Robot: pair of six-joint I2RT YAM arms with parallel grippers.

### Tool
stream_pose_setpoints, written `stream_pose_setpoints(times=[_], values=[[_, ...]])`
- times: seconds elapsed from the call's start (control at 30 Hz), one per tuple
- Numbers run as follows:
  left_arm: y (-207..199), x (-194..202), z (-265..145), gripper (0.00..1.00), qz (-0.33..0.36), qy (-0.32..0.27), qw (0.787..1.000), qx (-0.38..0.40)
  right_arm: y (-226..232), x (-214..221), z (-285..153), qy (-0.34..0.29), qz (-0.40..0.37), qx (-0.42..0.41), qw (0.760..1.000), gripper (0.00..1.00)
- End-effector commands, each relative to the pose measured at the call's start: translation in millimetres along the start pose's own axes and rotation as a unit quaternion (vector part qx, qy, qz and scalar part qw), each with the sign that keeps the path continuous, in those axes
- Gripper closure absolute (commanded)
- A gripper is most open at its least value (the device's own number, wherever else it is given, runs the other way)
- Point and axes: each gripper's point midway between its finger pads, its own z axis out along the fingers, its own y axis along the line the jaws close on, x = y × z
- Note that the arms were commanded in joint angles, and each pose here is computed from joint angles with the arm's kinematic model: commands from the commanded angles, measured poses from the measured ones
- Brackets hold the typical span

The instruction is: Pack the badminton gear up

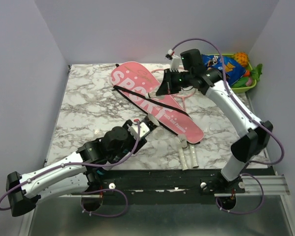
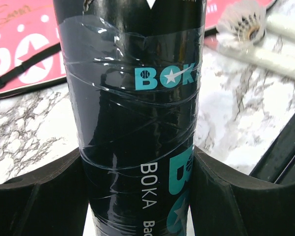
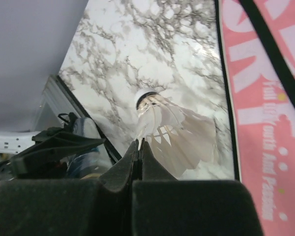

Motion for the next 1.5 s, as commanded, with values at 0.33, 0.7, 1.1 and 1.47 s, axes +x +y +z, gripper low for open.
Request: stream_pose_setpoints(times=[0.33,0.7,1.1,1.47], values=[[-16,-18,16,1.0,0.076,-0.032,0.995,0.051,-13,80,-127,0.046,-0.009,0.201,0.978,0.99],[-19,-12,19,1.0,0.073,-0.034,0.995,0.056,44,107,-128,0.053,0.012,0.043,0.998,0.99],[-26,-10,15,1.0,0.046,-0.044,0.996,0.069,60,103,-106,0.072,0.019,-0.005,0.997,0.99],[-32,-18,14,1.0,0.029,-0.066,0.994,0.083,74,102,-75,0.098,0.014,-0.036,0.994,0.99]])
